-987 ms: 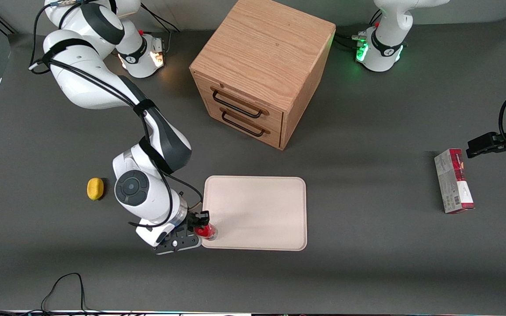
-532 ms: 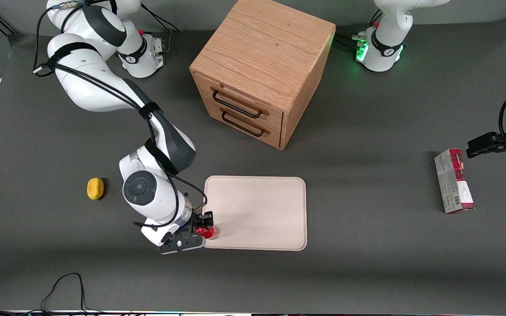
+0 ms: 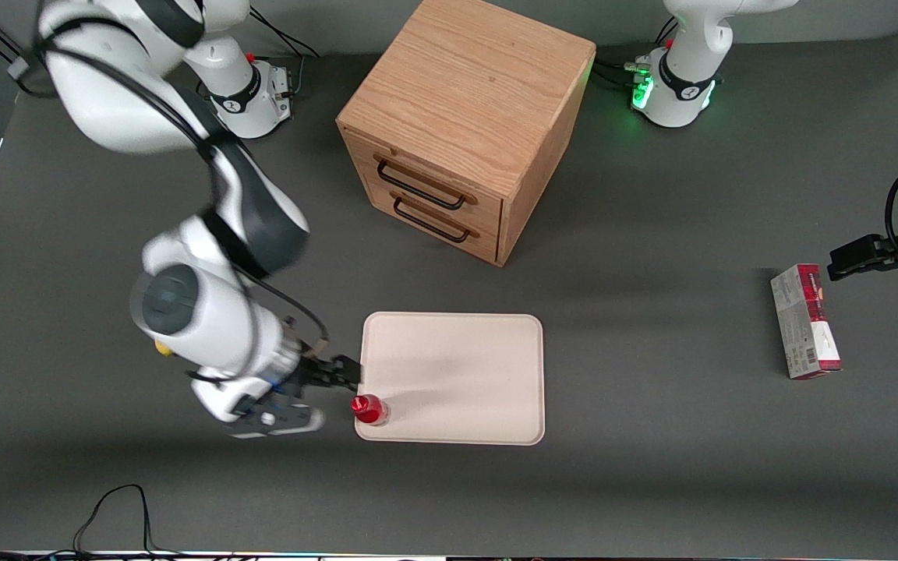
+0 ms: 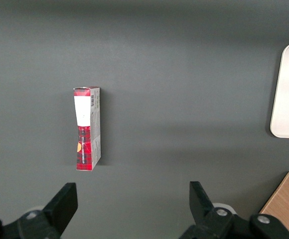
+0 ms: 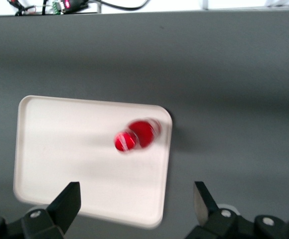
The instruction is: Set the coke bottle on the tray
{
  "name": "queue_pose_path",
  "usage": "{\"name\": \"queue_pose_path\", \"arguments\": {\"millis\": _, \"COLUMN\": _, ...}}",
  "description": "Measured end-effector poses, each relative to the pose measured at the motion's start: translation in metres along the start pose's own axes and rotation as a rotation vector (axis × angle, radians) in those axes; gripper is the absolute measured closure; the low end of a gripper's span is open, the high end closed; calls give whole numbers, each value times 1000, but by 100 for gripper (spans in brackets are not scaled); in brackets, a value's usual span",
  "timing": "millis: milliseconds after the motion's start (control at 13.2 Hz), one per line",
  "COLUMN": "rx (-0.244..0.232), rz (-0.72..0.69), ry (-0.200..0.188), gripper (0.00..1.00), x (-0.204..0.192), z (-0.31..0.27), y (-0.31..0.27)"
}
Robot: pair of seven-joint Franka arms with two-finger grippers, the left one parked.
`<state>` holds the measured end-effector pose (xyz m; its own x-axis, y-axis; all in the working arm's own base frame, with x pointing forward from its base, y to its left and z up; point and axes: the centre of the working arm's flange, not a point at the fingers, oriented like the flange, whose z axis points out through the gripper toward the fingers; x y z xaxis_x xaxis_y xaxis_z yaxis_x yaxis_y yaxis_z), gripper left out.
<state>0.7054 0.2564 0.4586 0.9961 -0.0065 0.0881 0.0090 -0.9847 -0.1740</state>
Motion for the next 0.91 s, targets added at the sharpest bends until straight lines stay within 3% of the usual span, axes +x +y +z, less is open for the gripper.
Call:
{"name": "queue_pose_path", "arguments": {"millis": 228, "rx": -60, "rz": 72, "ry": -41, "gripper": 0, "x": -44, "z": -79, "y": 79}}
{"name": "queue_pose_path", "arguments": {"millis": 456, "rx": -125, "rz": 129, "ry": -60, "gripper": 0, "x": -114, "z": -126, "y": 143}}
{"name": "queue_pose_path", "arguments": {"millis": 684, "rx": -134, "rz": 164, "ry": -50, "gripper": 0, "x": -176, "z": -161, "y": 202}}
{"name": "queue_pose_path", "arguments": {"millis": 911, "rx": -156, "rz": 172, "ry": -46, "gripper": 0, "x": -199, "z": -176, "y": 222}}
